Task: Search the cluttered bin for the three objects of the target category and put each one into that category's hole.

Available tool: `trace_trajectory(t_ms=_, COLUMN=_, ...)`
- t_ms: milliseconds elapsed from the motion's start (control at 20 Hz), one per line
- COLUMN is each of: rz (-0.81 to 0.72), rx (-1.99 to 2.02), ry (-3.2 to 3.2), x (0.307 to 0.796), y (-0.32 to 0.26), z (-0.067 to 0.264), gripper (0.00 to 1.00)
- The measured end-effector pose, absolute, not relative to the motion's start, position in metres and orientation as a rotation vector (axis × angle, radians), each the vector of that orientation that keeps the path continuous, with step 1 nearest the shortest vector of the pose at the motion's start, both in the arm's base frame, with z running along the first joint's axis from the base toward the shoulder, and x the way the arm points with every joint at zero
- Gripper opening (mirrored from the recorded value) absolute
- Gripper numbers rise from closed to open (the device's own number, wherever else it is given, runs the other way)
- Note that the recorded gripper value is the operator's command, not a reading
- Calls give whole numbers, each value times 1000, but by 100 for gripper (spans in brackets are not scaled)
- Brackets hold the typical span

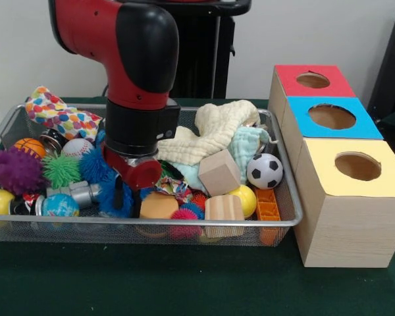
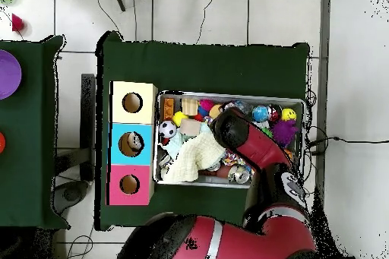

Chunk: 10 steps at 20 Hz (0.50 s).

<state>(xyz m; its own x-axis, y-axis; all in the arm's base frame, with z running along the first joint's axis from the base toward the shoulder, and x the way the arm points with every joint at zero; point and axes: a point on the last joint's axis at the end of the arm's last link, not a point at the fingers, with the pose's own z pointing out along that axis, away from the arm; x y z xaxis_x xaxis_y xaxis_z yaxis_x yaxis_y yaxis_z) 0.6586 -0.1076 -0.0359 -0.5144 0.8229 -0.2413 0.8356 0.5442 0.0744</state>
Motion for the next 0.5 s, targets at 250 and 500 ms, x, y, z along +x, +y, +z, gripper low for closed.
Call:
trace_trajectory(t_ms=250, rz=-88, rx=1373, ry=2515, x=658, y=-109, z=-44, gripper=100)
trace_trajectory(t_ms=500, rz=-109, rx=1346, ry=2524, x=658, y=-103, z=-48, gripper=100)
